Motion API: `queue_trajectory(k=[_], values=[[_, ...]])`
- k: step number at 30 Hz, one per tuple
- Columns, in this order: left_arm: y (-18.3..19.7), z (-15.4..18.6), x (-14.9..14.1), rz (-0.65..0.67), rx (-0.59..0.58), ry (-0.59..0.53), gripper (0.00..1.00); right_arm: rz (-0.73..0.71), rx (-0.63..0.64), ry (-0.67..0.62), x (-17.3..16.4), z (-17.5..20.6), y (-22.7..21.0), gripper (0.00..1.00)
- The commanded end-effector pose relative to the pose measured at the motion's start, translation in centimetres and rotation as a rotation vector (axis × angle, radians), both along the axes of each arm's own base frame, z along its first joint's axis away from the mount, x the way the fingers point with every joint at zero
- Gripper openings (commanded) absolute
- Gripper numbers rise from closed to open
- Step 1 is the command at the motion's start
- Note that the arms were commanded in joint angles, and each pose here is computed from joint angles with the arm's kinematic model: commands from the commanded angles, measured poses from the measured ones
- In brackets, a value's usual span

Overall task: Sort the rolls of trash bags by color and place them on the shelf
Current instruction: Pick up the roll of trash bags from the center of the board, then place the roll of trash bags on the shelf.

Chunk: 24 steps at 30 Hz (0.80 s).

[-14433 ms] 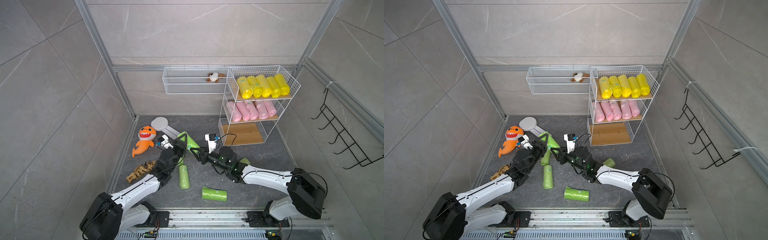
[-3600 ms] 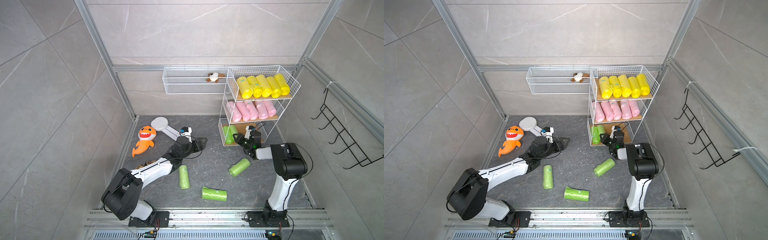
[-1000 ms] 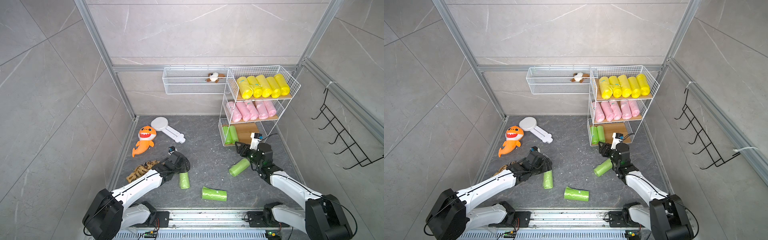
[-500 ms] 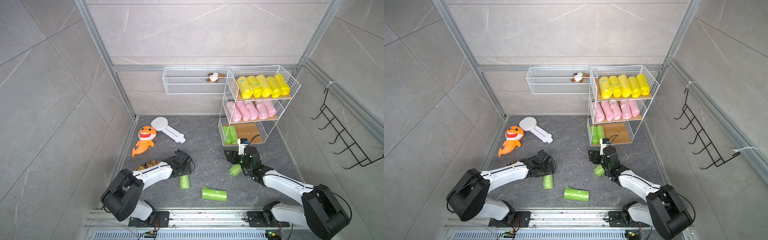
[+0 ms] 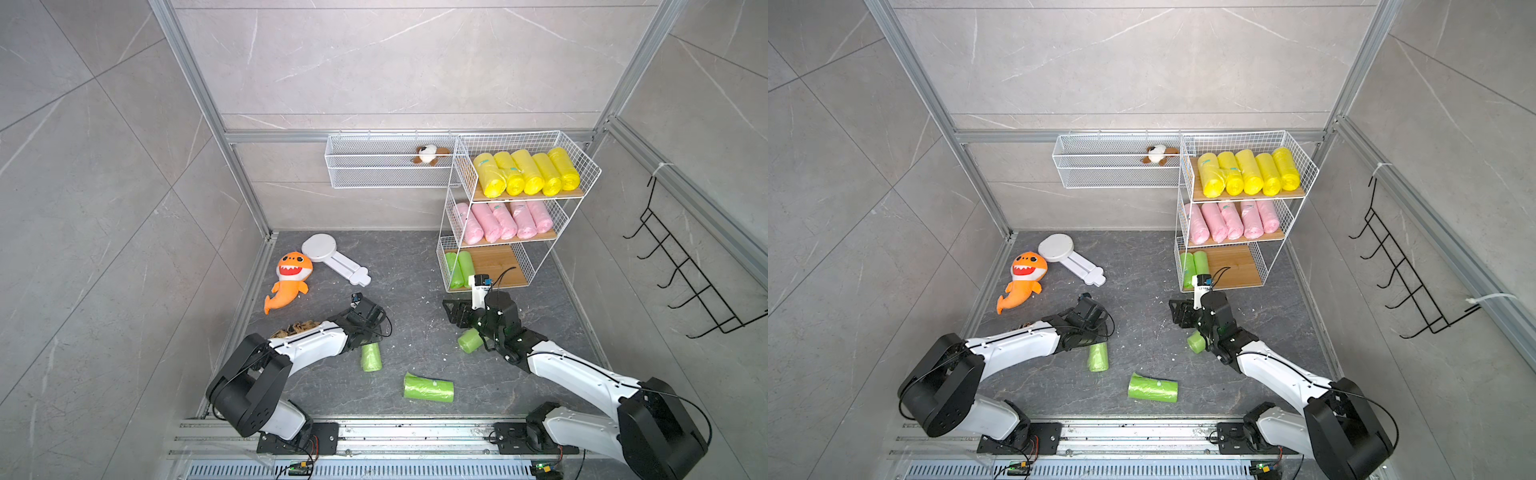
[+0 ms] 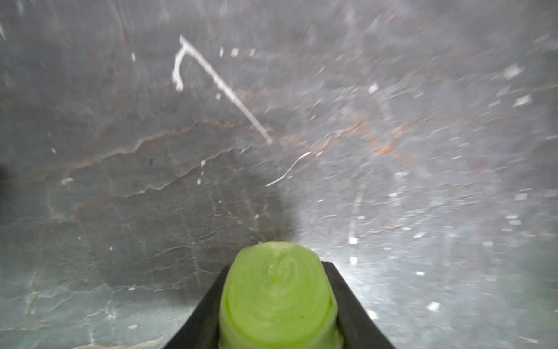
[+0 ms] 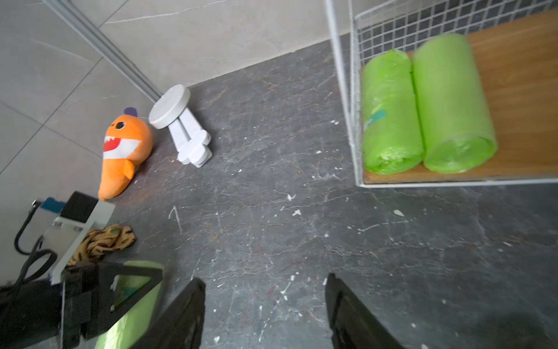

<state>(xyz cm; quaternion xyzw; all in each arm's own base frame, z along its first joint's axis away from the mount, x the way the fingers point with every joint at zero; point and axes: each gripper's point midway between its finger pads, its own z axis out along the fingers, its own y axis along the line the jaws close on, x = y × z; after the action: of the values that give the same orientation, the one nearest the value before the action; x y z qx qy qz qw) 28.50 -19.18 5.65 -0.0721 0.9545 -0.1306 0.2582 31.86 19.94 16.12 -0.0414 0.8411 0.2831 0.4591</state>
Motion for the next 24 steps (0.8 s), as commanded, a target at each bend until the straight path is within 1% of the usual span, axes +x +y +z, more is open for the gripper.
queue_trajectory(k=[1, 5, 7, 10, 15, 17, 20, 24], values=[[-1.7, 7.3, 3.0, 0.075, -0.217, -0.225, 0.39, 0.11, 0.026, -0.076, -1.4, 3.0, 2.8, 0.69], [-2.9, 13.2, 4.4, 0.133, -0.438, -0.358, 0.39, 0.224, 0.098, -0.14, -3.6, 5.2, 6.5, 0.72], [-3.3, 15.8, 5.0, 0.163, -0.544, -0.414, 0.38, 0.282, 0.149, -0.174, -4.7, 6.4, 8.5, 0.76], [-3.9, 19.1, 5.6, 0.183, -0.668, -0.471, 0.37, 0.34, 0.223, -0.181, -5.6, 7.0, 10.8, 0.85], [-4.6, 22.0, 5.7, 0.194, -0.815, -0.504, 0.37, 0.352, 0.3, -0.191, -5.6, 7.2, 12.8, 0.94], [-4.6, 22.6, 5.6, 0.2, -0.863, -0.508, 0.37, 0.347, 0.319, -0.216, -5.4, 7.5, 13.2, 0.95], [-4.8, 23.5, 5.5, 0.206, -0.93, -0.513, 0.37, 0.339, 0.33, -0.238, -5.0, 7.6, 13.8, 0.95], [-5.0, 23.9, 5.3, 0.204, -0.978, -0.51, 0.37, 0.308, 0.363, -0.269, -4.4, 8.1, 14.0, 0.9]])
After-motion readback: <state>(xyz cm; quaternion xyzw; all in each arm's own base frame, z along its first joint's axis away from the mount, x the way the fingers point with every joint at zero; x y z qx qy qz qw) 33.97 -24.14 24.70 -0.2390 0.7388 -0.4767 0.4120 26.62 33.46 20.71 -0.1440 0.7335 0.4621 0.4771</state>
